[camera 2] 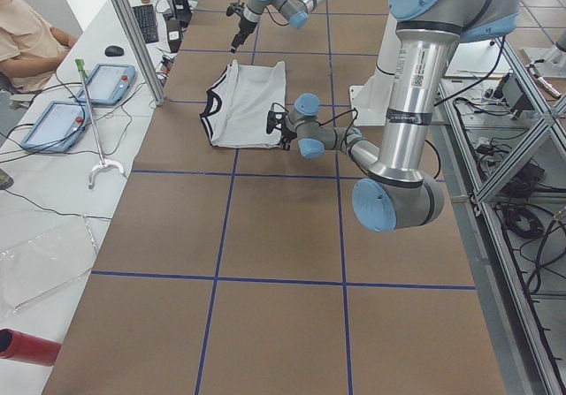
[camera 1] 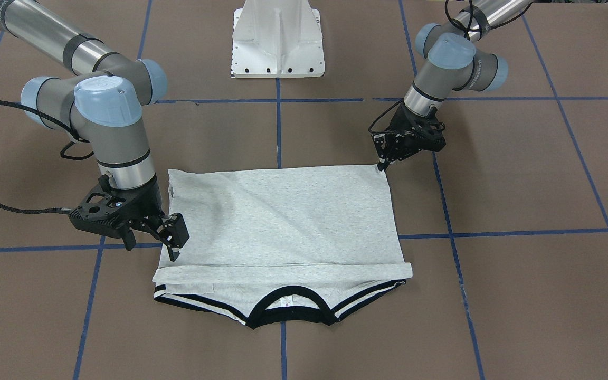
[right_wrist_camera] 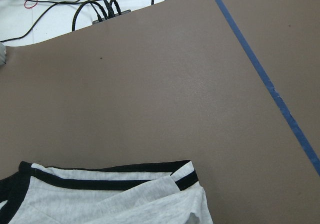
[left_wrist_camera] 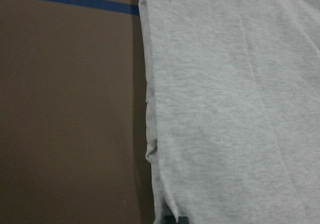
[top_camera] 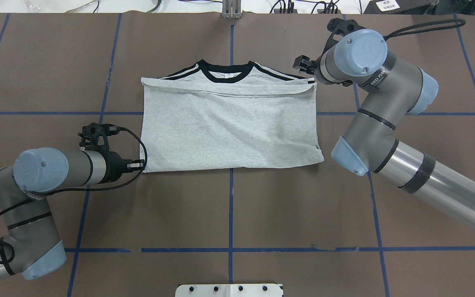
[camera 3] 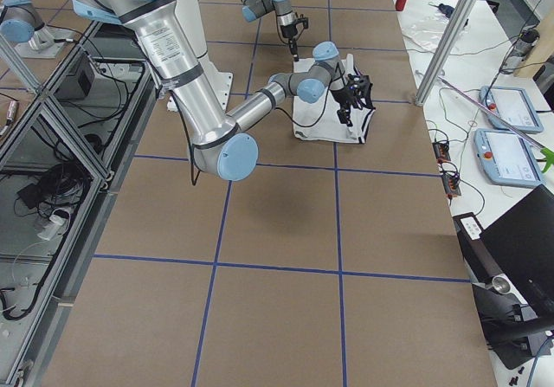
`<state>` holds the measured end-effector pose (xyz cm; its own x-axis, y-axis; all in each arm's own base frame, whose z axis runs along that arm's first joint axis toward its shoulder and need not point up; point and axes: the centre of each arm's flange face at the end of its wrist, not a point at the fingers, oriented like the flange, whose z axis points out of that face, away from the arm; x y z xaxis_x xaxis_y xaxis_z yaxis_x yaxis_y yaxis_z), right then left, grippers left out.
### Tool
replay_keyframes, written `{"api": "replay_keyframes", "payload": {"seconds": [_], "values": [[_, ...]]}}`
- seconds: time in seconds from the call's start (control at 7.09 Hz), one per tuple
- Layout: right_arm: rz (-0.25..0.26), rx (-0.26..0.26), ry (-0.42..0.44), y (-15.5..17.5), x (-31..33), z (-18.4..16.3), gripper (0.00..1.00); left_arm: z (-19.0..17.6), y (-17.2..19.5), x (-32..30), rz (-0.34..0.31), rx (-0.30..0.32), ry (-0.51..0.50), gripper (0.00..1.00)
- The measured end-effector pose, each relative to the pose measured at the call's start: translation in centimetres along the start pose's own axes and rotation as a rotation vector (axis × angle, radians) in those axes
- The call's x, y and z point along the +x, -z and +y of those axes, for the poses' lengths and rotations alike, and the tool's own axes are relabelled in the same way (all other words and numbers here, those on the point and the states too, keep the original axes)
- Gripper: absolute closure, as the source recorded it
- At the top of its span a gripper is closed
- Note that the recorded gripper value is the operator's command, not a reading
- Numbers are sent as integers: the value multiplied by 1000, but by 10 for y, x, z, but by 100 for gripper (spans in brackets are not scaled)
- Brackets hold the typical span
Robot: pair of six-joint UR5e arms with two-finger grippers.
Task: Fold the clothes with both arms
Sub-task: 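Grasp the shirt's side edge with the left gripper and drag it away, rotating the shirt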
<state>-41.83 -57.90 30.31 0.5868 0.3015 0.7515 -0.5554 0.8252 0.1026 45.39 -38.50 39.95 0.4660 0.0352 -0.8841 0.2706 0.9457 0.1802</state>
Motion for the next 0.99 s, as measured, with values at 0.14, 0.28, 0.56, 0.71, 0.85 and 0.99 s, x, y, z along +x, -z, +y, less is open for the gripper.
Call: {"api": "replay_keyframes", "payload": {"seconds": [0.14, 0.28, 0.56, 0.71, 0.85, 0.99], "values": [[-3, -1, 1, 2, 2, 2, 0, 0, 8, -5, 1, -1, -21, 100], [-4, -1, 1, 3, 4, 3, 0, -6, 19, -14, -5, 10, -67, 100], [-5, -3, 4, 4, 6, 6, 0, -67, 37, -60, -79, 95, -187, 100], [-6, -3, 4, 4, 6, 7, 0, -113, 37, -90, -139, 135, -226, 100], [-8, -3, 4, 5, 5, 9, 0, -166, 27, -111, -197, 169, -249, 100], [-11, -5, 2, 6, 3, 11, 0, -223, 9, -122, -254, 193, -252, 100]]}}
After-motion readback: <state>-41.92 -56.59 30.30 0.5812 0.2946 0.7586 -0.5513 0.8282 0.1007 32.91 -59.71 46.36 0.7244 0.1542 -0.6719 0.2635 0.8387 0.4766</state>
